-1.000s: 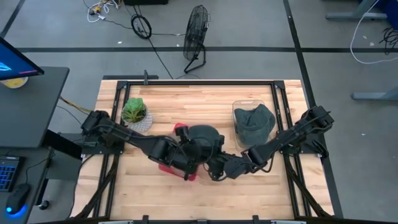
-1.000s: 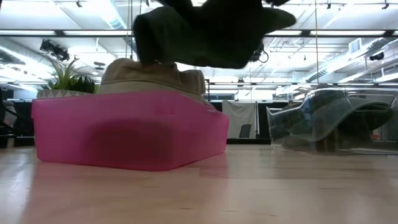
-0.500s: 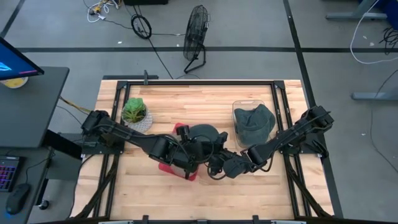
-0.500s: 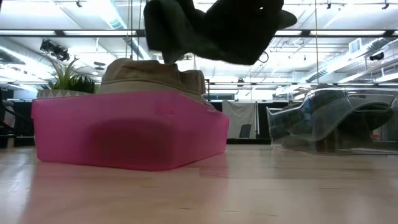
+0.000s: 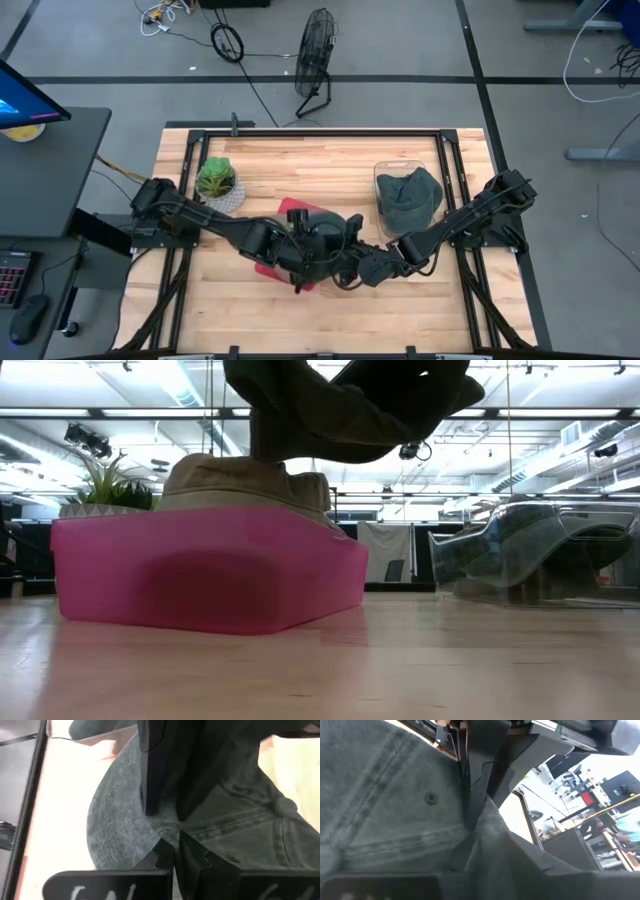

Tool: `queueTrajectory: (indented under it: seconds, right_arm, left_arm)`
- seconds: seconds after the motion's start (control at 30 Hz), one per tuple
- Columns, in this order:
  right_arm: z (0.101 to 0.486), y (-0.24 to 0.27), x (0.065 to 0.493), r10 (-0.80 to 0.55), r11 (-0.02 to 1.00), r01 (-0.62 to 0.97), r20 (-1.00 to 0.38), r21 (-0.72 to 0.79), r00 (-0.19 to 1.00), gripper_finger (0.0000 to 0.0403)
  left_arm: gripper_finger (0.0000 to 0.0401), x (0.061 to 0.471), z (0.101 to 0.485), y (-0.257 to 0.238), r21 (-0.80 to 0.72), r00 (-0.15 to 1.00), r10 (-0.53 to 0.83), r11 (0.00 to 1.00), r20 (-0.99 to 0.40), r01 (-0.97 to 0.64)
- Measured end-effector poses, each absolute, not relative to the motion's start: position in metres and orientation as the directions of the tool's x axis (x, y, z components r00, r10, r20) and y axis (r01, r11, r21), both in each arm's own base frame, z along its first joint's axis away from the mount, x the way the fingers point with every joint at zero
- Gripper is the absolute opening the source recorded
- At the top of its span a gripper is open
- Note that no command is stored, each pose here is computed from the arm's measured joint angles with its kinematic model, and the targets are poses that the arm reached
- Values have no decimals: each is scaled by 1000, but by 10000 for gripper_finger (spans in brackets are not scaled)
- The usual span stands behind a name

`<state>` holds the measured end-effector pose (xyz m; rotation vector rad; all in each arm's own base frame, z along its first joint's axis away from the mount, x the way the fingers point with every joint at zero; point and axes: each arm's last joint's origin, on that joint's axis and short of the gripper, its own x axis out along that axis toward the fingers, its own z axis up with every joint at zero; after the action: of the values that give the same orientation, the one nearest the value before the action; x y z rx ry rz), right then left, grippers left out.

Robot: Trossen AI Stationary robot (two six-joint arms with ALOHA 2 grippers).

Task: Pick & Place hat
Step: Put the black cap into the transparent bin

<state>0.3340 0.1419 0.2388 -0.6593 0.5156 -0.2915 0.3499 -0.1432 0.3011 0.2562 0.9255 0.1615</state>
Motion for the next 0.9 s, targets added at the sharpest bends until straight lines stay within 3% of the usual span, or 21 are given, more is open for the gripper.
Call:
queueTrajectory:
  seconds: [0.23, 0.63, 0.77, 0.9]
  right_arm:
    - [239, 141, 334, -411, 755, 86, -367, -650, 835, 10]
    - [239, 152, 329, -390, 752, 66, -363, -656, 846, 3]
    - [236, 155, 326, -386, 762, 58, -380, -645, 841, 3]
    - [229, 153, 322, -409, 771, 61, -419, -634, 811, 3]
  left_arm:
    - [14, 349, 301, -143, 304, 597, 283, 950, -751, -67]
    - [17, 351, 302, -142, 311, 604, 285, 948, -744, -65]
    - [49, 354, 303, -138, 314, 613, 284, 947, -737, -61]
    - [112, 357, 305, -131, 311, 616, 294, 947, -731, -83]
